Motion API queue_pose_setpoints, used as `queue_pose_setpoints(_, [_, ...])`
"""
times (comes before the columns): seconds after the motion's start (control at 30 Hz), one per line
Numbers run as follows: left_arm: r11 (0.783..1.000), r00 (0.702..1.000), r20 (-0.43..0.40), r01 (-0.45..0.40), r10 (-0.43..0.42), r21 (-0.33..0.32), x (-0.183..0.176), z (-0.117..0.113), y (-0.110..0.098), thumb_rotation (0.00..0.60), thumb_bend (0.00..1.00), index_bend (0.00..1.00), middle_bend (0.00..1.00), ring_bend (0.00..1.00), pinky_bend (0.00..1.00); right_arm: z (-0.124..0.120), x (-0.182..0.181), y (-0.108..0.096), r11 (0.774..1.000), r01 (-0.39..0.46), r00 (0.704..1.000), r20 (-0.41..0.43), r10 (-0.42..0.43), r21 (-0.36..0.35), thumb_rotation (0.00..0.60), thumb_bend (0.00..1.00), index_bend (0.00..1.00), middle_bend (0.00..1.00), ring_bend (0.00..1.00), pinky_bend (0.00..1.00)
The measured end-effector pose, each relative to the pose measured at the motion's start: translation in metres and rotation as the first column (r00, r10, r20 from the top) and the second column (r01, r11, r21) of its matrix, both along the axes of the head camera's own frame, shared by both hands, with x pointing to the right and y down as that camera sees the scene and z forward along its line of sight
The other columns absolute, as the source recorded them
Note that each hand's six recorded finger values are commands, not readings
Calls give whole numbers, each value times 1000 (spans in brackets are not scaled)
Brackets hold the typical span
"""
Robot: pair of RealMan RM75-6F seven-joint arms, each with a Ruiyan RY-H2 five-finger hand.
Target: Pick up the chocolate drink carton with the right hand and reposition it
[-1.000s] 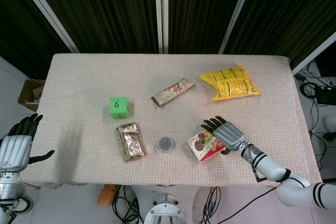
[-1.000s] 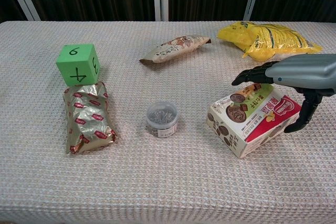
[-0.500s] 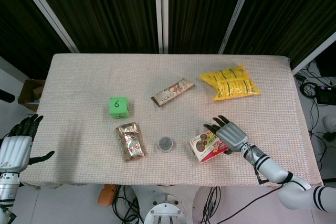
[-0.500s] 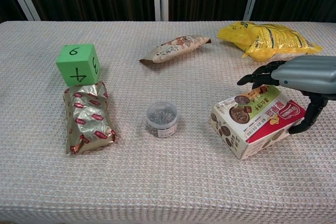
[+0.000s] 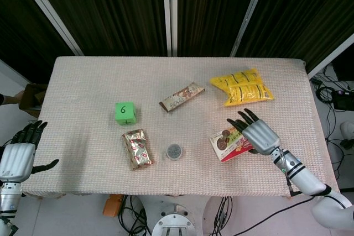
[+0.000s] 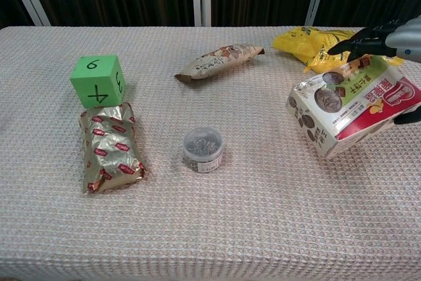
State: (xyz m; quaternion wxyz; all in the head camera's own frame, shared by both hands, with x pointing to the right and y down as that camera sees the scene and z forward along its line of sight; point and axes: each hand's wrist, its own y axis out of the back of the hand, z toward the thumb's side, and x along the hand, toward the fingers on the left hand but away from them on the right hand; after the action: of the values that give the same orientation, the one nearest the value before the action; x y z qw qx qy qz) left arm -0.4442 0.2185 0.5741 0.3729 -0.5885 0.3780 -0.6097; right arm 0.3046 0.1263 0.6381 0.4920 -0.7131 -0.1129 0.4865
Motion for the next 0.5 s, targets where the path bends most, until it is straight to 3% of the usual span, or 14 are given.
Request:
queue_pose_setpoints(0.17, [1000, 1000, -14, -11, 11, -9, 5, 5, 1, 471, 35, 83, 75, 74, 187, -24, 4, -9, 984, 122, 984, -146, -102, 132, 600, 202, 0, 535, 49, 0])
queue_pose_setpoints(0.27, [1000, 1000, -17, -17, 17, -8, 6, 6, 2, 472, 35, 83, 75, 74, 187, -33, 4, -15, 953, 222, 949, -268, -163, 205, 600, 202, 0, 539, 49, 0])
queue_pose_setpoints(0.4, [1000, 1000, -21, -15, 15, -3, 4, 5, 2, 473, 35, 83, 75, 74, 187, -43, 0, -21, 881, 379, 865, -448, -227, 285, 600, 201, 0, 550, 49, 0])
queue_pose_setpoints(0.5, [1000, 1000, -26, -13, 13, -3, 4, 5, 3, 474, 35, 83, 75, 74, 187, -48, -5, -24, 807, 497, 771, -589, -242, 318, 600, 196, 0, 550, 49, 0])
